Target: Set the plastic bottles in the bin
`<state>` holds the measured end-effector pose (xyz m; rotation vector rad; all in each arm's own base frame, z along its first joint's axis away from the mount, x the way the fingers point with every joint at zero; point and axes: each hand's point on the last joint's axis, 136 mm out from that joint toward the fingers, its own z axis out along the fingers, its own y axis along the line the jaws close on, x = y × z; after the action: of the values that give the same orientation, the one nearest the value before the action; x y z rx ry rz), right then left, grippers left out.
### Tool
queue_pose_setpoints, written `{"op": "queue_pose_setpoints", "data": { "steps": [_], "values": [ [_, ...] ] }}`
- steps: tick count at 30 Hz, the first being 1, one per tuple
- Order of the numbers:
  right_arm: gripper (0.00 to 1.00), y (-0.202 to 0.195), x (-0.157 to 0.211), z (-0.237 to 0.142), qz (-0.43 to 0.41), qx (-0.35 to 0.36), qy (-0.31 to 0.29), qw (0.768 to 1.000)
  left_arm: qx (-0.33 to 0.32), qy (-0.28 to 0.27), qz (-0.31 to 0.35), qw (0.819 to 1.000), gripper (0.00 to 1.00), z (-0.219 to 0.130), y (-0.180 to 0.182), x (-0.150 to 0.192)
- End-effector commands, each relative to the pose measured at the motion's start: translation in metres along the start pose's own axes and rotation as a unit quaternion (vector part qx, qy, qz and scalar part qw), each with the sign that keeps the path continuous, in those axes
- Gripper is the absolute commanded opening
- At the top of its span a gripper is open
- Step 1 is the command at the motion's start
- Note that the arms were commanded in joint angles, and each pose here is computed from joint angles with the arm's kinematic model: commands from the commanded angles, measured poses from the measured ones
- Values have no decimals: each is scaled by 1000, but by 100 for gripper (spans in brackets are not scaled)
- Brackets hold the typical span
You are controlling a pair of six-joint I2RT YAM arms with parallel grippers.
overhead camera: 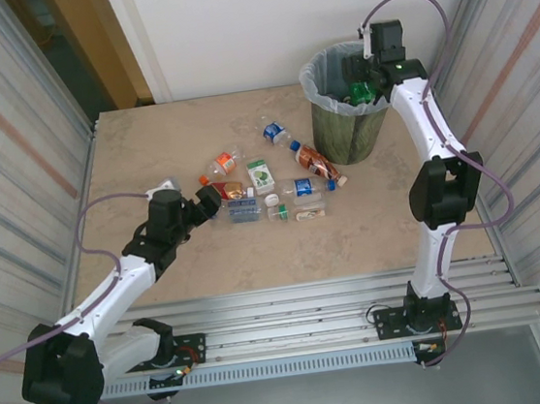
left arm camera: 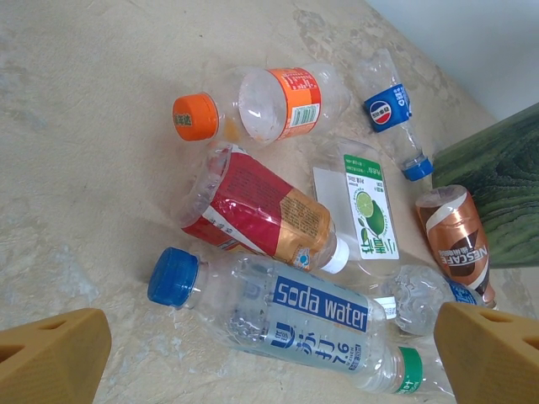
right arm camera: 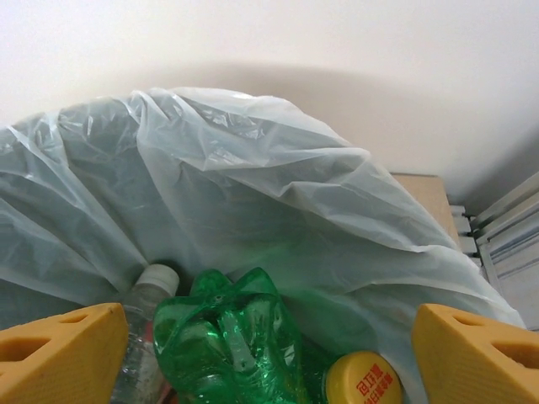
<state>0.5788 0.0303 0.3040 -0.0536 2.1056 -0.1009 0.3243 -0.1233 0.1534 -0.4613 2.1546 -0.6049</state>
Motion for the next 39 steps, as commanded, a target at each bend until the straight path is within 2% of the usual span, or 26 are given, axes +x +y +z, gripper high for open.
{"op": "queue_pose_setpoints", "data": {
  "steps": [1, 2, 4, 5, 14, 23, 31, 39],
  "values": [
    [85, 0, -33, -38, 21, -15, -48, 999, -3, 1, 8, 1000, 99, 0, -4, -7],
    [82, 1, -35, -41, 23, -17, -51, 998, -4, 3, 8, 1000, 99, 1, -4, -7],
    [63, 1, -38, -45, 27, -21, -55, 998, 0, 5, 8, 1000, 99, 1, -6, -6],
    [57, 2, -38, -45, 28, -22, -55, 998, 1, 6, 7, 1000, 99, 2, -6, -5],
    [39, 8, -18, -10, 24, -26, -21, 999, 7, 13, 6, 1000, 99, 6, -9, -4],
    [34, 12, 14, 32, 19, -21, 33, 999, -2, 32, 1, 999, 99, 14, -8, 1],
    [32, 7, 42, 48, 35, -18, 76, 996, -19, 42, -12, 999, 99, 18, -2, 6],
    [45, 14, 17, 32, 45, -46, 51, 997, -32, 46, 11, 998, 99, 24, -1, 3]
  ]
}}
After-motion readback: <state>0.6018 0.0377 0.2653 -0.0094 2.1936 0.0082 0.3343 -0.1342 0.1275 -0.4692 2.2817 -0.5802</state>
